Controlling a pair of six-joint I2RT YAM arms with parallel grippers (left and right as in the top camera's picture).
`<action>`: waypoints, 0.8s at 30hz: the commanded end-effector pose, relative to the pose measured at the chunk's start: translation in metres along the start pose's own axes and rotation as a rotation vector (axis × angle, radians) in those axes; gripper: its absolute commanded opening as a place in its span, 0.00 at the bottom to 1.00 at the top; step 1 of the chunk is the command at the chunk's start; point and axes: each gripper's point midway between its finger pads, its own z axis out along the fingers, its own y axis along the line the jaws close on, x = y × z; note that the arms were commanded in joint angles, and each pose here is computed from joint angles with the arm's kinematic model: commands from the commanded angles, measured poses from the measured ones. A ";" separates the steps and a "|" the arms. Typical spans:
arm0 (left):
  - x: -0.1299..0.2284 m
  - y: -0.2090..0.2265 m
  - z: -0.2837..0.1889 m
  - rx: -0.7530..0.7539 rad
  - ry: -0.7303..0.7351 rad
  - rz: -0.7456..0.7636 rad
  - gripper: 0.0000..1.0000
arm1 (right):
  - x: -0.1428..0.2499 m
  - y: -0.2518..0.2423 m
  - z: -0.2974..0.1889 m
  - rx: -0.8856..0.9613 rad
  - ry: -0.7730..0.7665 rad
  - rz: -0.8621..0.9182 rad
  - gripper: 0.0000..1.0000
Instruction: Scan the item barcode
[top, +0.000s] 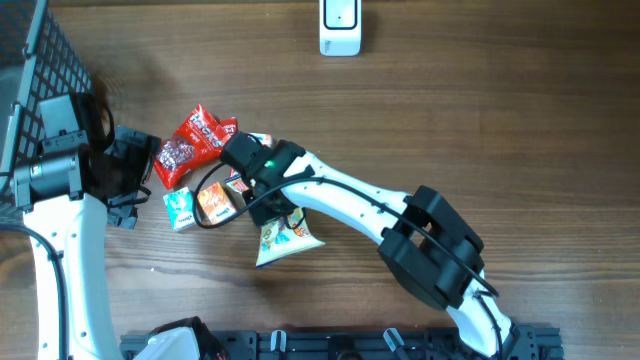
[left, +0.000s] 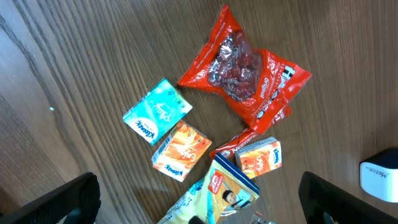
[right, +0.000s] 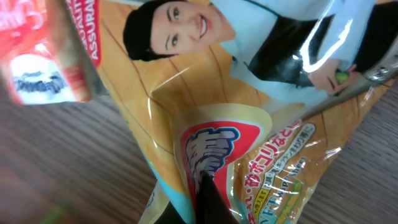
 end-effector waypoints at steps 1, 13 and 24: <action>-0.003 0.002 0.000 -0.011 -0.012 0.011 1.00 | 0.000 0.014 -0.006 -0.194 0.050 -0.065 0.04; -0.003 0.002 0.000 -0.010 -0.012 0.011 1.00 | -0.044 -0.049 -0.150 -0.931 -0.158 -0.148 0.04; -0.004 0.001 0.000 -0.007 -0.014 0.011 1.00 | -0.013 -0.121 -0.120 -1.388 -0.243 0.074 0.04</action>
